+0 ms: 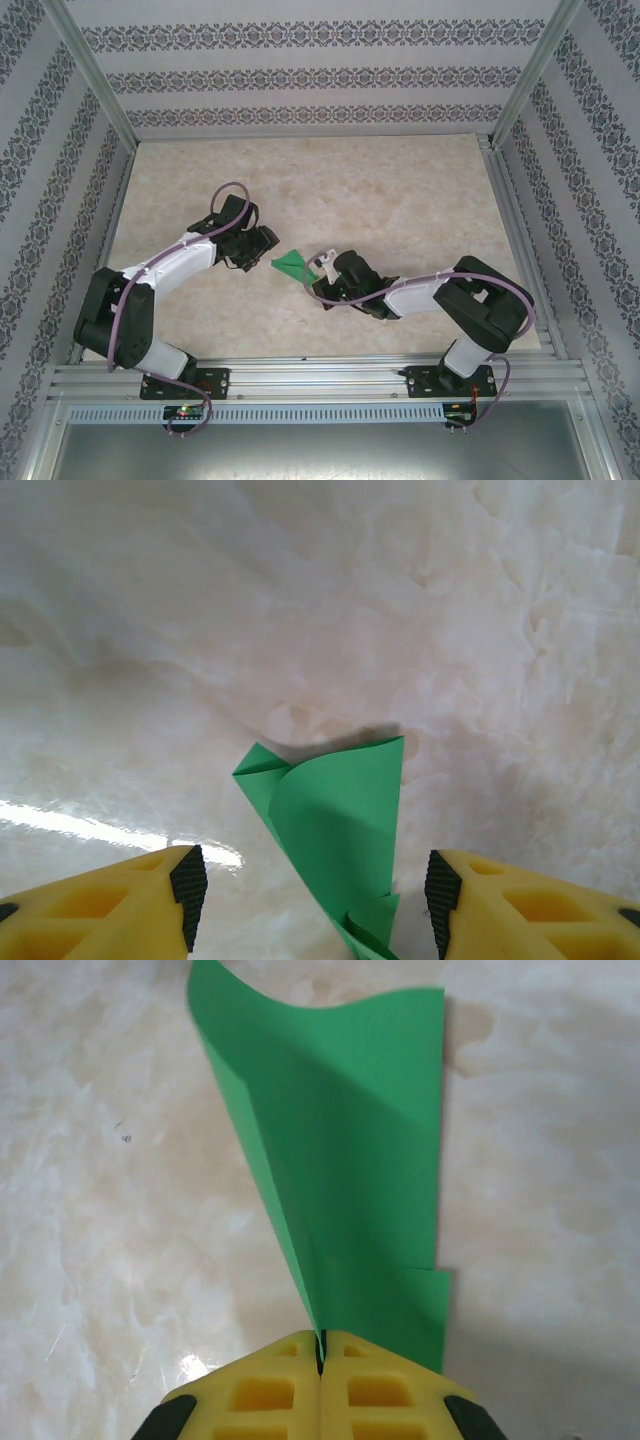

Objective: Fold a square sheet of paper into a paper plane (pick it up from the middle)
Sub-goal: Fold the wing for the fifth time at the center of the table.

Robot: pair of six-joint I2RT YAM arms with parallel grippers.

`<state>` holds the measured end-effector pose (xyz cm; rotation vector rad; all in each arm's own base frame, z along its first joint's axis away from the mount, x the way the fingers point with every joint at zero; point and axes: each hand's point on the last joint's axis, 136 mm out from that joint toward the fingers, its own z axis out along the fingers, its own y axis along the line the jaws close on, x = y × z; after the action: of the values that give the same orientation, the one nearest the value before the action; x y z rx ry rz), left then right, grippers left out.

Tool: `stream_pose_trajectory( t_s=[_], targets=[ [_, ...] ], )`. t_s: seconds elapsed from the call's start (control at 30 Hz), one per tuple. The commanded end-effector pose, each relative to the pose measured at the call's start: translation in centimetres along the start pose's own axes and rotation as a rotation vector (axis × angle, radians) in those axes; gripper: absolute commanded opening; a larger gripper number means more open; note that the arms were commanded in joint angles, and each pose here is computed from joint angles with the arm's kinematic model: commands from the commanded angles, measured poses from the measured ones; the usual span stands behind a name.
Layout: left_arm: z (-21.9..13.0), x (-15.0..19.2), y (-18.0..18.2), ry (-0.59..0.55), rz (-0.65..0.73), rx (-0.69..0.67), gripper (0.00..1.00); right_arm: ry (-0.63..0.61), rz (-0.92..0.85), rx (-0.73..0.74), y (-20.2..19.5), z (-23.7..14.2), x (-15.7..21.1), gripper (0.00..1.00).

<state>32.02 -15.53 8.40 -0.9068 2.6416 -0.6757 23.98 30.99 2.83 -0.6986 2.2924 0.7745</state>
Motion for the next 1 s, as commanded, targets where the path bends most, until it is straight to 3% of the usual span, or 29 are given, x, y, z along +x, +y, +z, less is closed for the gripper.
stream_pose_trajectory(
  t_s=[0.0, 0.27, 0.47, 0.63, 0.77, 0.97],
  targets=[
    [-1.1, -0.3, 1.8, -0.033, 0.001, -0.048, 0.63, 0.027, 0.128, -0.079, 0.7, 0.5, -0.5, 0.0],
    [-1.6, 0.4, 1.8, -0.032, 0.063, 0.01, 0.55, 0.061, 0.366, -0.195, 0.8, 0.5, -1.3, 0.0],
    [-0.5, 0.9, -0.8, 0.031, 0.057, 0.112, 0.72, 0.018, 0.267, -0.144, 0.2, 0.1, -1.7, 0.0],
    [1.3, 0.7, -1.8, 0.092, -0.016, 0.094, 0.76, 0.007, 0.15, -0.113, 0.4, 0.1, -1.9, 0.0],
    [3.2, 1.0, -2.1, 0.152, -0.064, 0.077, 0.72, -0.009, 0.038, -0.044, 0.6, 0.6, -1.9, 0.0],
    [4.2, 1.3, -0.9, 0.171, -0.102, 0.018, 0.55, -0.049, -0.07, 0.006, 1.0, 0.5, -2.3, 0.0]
  ],
)
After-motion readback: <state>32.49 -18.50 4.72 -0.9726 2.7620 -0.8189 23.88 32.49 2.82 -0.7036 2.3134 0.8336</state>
